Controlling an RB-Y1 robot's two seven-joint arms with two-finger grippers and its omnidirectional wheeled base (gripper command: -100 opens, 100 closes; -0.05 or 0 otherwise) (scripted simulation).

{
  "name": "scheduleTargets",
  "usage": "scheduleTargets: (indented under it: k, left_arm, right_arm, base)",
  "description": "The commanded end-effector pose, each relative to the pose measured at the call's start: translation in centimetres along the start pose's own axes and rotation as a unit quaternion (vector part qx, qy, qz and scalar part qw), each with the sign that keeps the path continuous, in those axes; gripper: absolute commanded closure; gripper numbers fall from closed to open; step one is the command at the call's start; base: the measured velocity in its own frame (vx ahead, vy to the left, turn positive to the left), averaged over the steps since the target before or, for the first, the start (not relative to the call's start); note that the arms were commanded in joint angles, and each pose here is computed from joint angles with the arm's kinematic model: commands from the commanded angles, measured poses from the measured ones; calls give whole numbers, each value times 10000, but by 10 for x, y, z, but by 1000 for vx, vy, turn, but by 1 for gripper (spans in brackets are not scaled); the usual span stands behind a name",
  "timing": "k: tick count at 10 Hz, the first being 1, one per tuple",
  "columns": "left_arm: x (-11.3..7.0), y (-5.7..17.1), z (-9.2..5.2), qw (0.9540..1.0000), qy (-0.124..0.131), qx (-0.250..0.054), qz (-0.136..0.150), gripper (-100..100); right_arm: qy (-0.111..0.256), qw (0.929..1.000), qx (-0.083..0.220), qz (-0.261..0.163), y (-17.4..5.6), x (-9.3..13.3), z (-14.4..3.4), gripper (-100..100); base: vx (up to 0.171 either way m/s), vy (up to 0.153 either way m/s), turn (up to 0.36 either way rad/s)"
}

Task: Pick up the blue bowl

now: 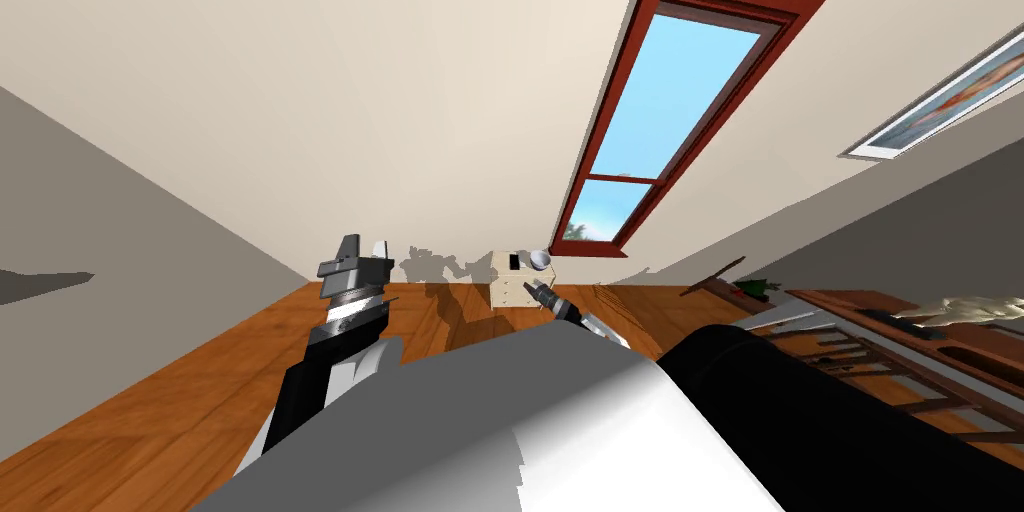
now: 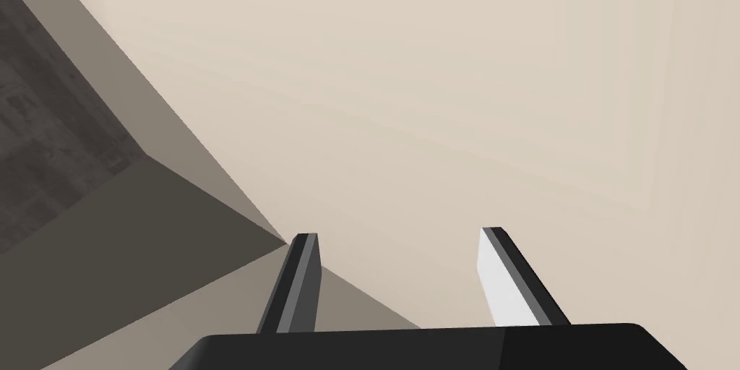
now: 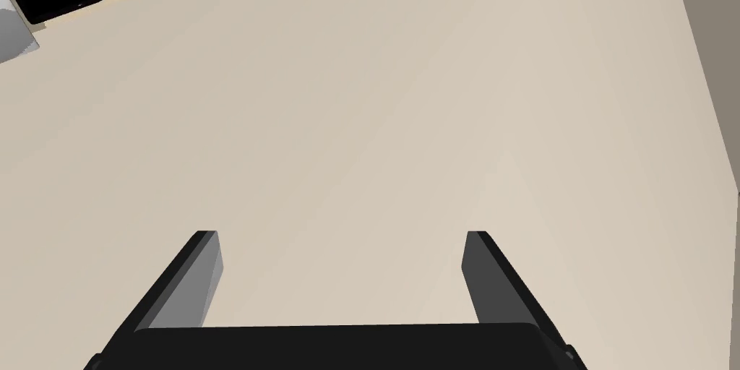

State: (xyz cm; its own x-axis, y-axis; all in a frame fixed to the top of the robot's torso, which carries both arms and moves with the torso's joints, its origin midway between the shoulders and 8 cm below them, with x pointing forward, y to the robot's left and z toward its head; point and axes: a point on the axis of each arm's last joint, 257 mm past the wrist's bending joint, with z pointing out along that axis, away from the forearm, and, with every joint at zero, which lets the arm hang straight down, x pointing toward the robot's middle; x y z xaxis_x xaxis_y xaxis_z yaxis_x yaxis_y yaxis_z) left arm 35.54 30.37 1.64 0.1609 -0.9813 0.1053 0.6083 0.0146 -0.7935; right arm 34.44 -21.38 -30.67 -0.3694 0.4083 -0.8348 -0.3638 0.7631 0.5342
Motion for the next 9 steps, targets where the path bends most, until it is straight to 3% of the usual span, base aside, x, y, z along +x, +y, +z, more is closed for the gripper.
scheduleTargets:
  k: [1,2,3,4,7,8,9]
  left_arm:
    - [0,0,0,10000,0,0,0,0]
    - [0,0,0,10000,0,0,-1,0]
    - [0,0,0,10000,0,0,-1,0]
    - [0,0,0,10000,0,0,0,0]
    - [0,0,0,10000,0,0,1,0]
    - [0,0,0,10000,0,0,0,0]
    - [0,0,0,10000,0,0,-1,0]
  right_arm:
    - [417,9984,131,-354,-19,25,-12,-100]
    - [748,9949,222,-646,-35,43,-23,-100]
    - [854,9936,343,-658,-47,50,-30,-100]
    - [1161,9877,388,-970,-61,63,-41,-100]
    - [1254,9860,495,-979,-72,69,-48,-100]
    - [1580,9771,546,-1315,-88,79,-62,-100]
    - [1631,9760,617,-1306,-94,83,-67,-100]
  base:
    - [44,47,189]
    - [80,72,355]
    - [63,38,88]
    - [53,45,188]
    - [22,23,13]
    - [19,32,260]
    - [31,28,92]
